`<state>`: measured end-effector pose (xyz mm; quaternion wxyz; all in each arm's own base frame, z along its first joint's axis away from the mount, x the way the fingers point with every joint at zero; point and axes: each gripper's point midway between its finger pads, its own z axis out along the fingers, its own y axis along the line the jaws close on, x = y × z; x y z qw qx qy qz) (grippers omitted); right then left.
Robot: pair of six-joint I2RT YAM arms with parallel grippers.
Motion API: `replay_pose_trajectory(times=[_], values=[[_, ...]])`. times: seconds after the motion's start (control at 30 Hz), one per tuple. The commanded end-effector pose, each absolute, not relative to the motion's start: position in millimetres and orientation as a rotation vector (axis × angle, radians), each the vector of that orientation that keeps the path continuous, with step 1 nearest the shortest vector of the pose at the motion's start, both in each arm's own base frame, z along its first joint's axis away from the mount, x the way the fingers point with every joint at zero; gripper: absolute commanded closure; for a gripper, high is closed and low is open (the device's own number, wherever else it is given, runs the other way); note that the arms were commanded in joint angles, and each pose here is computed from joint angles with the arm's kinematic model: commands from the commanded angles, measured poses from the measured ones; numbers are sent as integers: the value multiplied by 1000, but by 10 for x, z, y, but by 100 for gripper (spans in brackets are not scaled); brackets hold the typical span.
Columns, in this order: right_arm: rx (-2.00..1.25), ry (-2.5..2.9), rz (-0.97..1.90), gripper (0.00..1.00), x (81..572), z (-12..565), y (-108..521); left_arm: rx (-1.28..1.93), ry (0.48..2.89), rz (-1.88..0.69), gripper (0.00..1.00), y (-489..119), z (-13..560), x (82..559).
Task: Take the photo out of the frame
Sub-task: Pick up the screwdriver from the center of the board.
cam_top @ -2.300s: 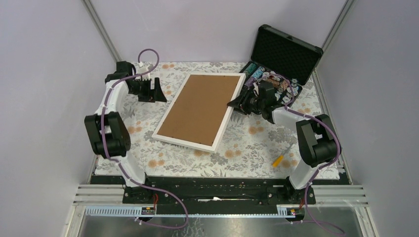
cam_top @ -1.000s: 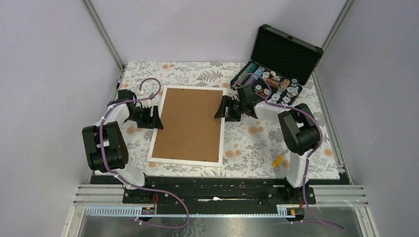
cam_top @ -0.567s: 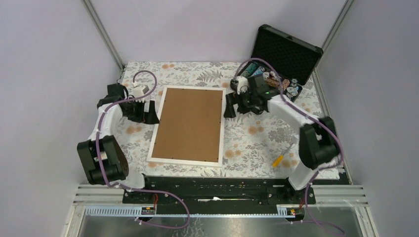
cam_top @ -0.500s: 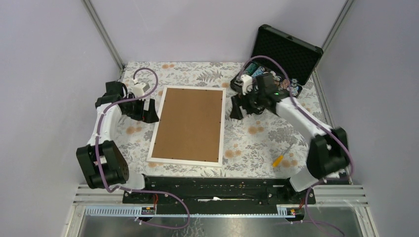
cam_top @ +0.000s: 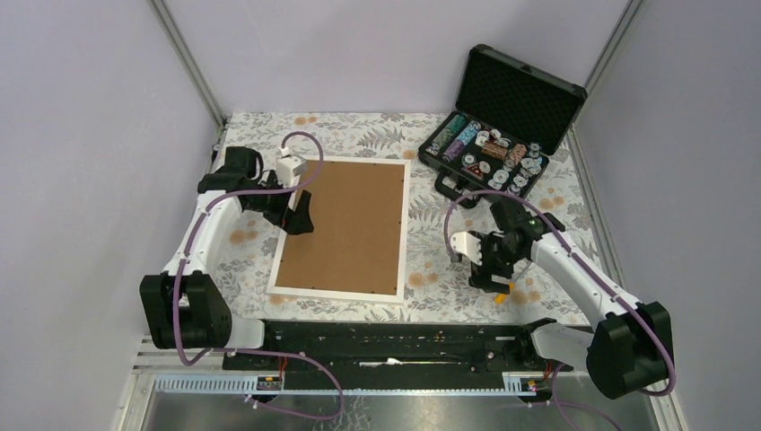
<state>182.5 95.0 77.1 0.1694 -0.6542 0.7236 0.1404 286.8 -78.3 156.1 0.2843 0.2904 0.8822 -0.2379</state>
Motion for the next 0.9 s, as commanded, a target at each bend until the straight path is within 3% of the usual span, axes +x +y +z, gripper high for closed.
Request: replay_pose_trajectory(times=[0.0,0.47,0.77,0.87], values=[[-2142,1892,270,11,1710,690,689,835,2322,-672,1,-979,1635,2776],[-2434,1740,309,26,1535,171,522,848,2330,-727,1,-1115,1628,2772],[-2494,1698,328,47,1475,-53,485,811,2313,-775,1,-1183,1655,2832],[-2497,1675,333,65,1501,-129,512,795,2299,-805,1,-1223,1703,2845]])
